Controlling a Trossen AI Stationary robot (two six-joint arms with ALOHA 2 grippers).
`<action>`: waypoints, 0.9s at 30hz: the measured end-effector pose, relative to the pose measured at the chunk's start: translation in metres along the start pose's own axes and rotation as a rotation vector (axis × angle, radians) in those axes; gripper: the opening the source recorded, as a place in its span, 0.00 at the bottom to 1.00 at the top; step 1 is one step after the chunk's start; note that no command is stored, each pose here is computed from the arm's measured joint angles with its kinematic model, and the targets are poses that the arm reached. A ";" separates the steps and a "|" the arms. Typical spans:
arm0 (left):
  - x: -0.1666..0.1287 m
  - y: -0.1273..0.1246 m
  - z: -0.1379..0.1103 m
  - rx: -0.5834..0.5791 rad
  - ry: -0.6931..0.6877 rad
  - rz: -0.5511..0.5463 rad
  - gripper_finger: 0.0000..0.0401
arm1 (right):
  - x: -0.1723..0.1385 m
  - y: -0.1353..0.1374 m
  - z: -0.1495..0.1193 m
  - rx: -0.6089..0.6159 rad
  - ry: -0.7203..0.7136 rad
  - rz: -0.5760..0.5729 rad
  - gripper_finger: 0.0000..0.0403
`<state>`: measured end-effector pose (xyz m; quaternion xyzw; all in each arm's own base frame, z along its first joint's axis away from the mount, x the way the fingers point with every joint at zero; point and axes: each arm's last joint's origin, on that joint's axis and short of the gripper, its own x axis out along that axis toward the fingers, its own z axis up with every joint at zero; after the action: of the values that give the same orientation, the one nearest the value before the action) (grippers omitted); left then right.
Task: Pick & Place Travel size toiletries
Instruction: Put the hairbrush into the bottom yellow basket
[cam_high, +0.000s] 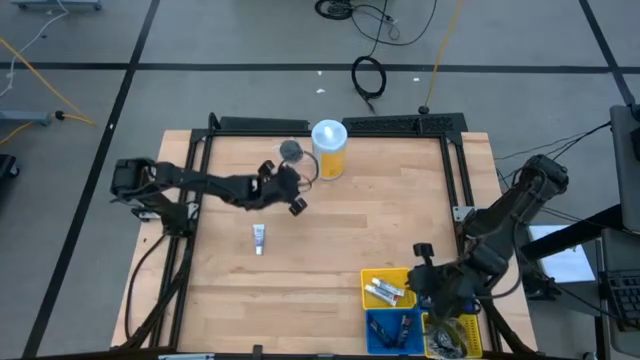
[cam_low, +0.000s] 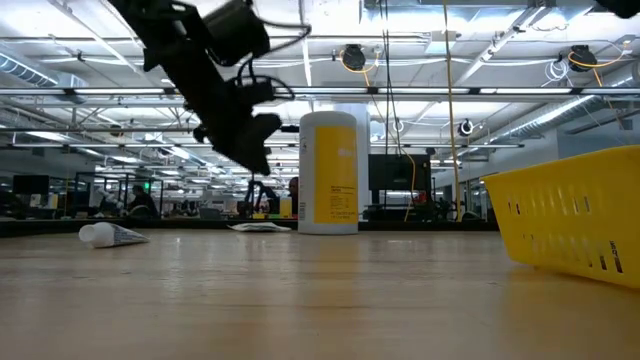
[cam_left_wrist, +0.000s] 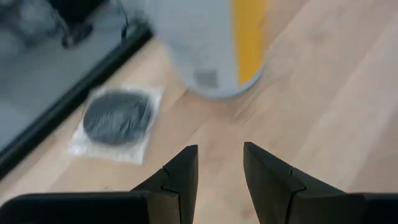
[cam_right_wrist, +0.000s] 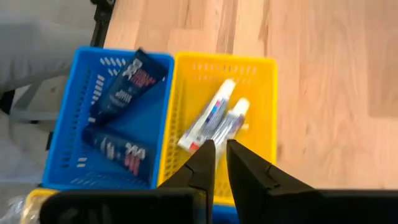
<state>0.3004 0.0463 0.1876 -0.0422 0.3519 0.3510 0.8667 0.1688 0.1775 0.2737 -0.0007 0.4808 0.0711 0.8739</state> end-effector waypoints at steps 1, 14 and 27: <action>0.004 0.006 -0.001 -0.005 0.033 -0.002 0.32 | 0.001 -0.002 0.003 -0.012 -0.011 0.000 0.08; 0.032 0.062 0.001 -0.011 0.176 -0.024 0.34 | 0.009 -0.026 0.023 -0.060 -0.045 -0.050 0.09; 0.044 0.090 0.002 -0.072 0.194 0.029 0.61 | 0.010 -0.030 0.024 -0.109 -0.043 -0.059 0.09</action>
<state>0.2669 0.1400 0.1764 -0.1018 0.4217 0.3700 0.8215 0.1984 0.1511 0.2761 -0.0611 0.4570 0.0715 0.8845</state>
